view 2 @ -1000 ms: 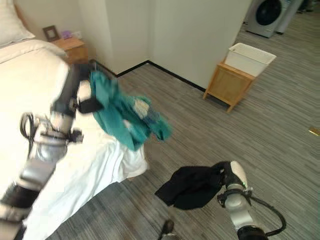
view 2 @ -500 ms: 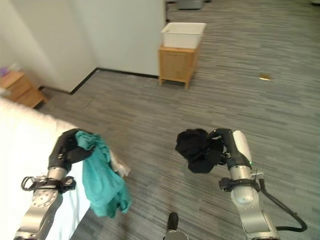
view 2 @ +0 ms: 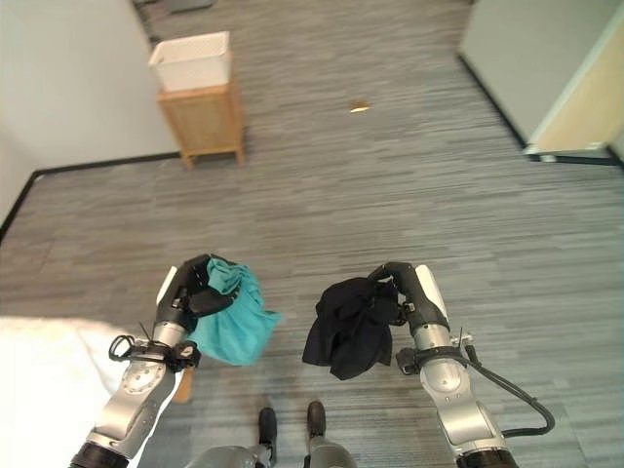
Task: Pick up bed clothes into laundry basket.
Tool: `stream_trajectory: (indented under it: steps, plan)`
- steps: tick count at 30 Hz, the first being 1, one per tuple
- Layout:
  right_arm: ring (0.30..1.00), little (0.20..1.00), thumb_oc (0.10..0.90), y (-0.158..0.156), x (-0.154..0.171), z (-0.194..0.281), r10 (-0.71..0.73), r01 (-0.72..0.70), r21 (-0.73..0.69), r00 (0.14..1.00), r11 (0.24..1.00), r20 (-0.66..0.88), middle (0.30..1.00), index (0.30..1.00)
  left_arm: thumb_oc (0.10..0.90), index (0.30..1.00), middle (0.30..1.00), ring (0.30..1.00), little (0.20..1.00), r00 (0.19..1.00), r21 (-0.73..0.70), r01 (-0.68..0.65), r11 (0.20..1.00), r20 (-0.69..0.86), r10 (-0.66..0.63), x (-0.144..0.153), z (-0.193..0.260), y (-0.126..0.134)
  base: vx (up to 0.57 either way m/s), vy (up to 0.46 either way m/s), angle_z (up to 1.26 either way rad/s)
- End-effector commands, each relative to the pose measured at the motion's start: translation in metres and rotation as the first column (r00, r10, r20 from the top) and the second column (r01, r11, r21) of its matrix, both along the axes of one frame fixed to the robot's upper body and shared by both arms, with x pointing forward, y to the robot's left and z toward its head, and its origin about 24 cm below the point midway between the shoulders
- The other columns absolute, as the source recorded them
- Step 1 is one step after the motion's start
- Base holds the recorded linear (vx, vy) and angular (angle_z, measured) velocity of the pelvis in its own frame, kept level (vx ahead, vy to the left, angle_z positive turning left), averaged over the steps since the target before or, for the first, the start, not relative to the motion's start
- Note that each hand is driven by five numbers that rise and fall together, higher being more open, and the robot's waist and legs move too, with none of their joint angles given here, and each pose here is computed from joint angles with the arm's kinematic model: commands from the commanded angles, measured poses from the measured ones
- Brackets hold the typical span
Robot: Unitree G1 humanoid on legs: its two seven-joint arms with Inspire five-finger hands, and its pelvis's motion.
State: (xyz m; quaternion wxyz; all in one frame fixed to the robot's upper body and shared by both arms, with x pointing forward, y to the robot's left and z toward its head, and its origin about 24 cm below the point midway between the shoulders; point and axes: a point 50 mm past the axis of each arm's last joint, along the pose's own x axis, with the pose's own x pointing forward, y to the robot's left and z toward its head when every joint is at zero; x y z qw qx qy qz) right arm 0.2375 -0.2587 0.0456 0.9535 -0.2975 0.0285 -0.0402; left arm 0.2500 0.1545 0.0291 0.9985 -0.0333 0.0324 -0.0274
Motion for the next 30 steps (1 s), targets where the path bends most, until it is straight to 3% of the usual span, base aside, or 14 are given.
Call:
stream_trajectory:
  steps: [1, 11, 18, 30]
  plan:
    - [0.300, 0.300, 0.400, 0.009, 0.014, 0.057, 0.095, -0.092, -0.024, 0.958, 0.995, 0.269, 0.300, 0.300, 0.400, 0.300, 0.300, 0.300, 0.300, 0.965, 0.011, 0.002, 1.000, 0.261, -0.005, 0.009, 0.051, 0.002, 0.10, -0.007, 0.01]
    - [0.300, 0.300, 0.400, -0.001, 0.011, 0.050, 0.072, -0.051, -0.101, 0.972, 0.994, 0.222, 0.300, 0.300, 0.400, 0.300, 0.300, 0.300, 0.300, 0.971, 0.155, -0.096, 0.983, 0.234, 0.058, 0.003, 0.042, 0.026, 0.03, 0.005, 0.13]
    - [0.300, 0.300, 0.400, -0.006, 0.022, 0.076, 0.087, -0.022, -0.223, 0.954, 0.974, 0.286, 0.300, 0.300, 0.400, 0.300, 0.300, 0.300, 0.300, 0.921, 0.323, -0.170, 0.931, 0.388, 0.033, 0.035, 0.085, 0.034, -0.02, 0.058, 0.39]
    - [0.300, 0.300, 0.400, -0.004, 0.021, 0.066, 0.014, 0.029, -0.142, 0.956, 0.989, 0.294, 0.300, 0.300, 0.400, 0.300, 0.300, 0.300, 0.300, 0.905, 0.302, -0.162, 0.940, 0.426, 0.019, 0.053, 0.098, 0.019, 0.05, -0.068, 0.39]
